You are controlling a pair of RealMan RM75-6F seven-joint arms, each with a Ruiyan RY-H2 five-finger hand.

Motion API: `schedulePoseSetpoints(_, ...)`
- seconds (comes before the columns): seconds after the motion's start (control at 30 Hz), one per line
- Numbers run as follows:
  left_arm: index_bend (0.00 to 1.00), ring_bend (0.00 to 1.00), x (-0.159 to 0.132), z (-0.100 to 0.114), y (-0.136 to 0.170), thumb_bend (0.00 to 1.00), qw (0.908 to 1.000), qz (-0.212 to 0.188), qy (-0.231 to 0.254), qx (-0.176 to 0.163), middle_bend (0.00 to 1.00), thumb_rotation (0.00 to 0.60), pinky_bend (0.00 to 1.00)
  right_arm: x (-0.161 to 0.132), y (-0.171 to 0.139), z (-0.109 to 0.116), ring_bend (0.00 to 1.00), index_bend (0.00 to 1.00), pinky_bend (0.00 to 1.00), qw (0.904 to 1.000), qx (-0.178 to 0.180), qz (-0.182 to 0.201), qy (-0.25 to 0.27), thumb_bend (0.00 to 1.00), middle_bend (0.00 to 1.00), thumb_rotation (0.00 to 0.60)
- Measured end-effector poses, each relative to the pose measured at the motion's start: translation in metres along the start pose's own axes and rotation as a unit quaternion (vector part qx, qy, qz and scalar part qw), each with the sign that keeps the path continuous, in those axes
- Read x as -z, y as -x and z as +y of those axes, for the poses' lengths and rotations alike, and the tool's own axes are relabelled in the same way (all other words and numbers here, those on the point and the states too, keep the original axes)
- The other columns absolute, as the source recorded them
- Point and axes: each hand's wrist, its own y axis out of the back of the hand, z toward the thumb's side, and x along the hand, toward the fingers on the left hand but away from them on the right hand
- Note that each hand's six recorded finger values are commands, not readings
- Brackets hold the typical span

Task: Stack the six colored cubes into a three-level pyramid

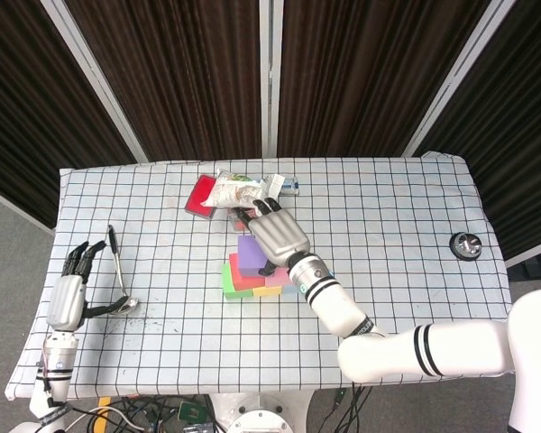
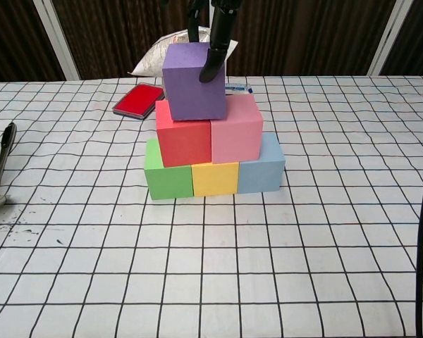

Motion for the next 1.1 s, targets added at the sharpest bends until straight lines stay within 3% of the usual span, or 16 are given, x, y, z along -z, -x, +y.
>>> schedulePoseSetpoints(1.1, 0.09, 0.0, -0.0014, -0.0021, -0.0009, 0.0, 0.9999, -0.006, 0.002, 0.008, 0.12, 0.6, 0.01, 0.0057, -0.0021, -0.0027, 0.02, 0.0, 0.0, 0.9999, 0.0, 0.012, 0.0, 0.09, 0.46, 0.6)
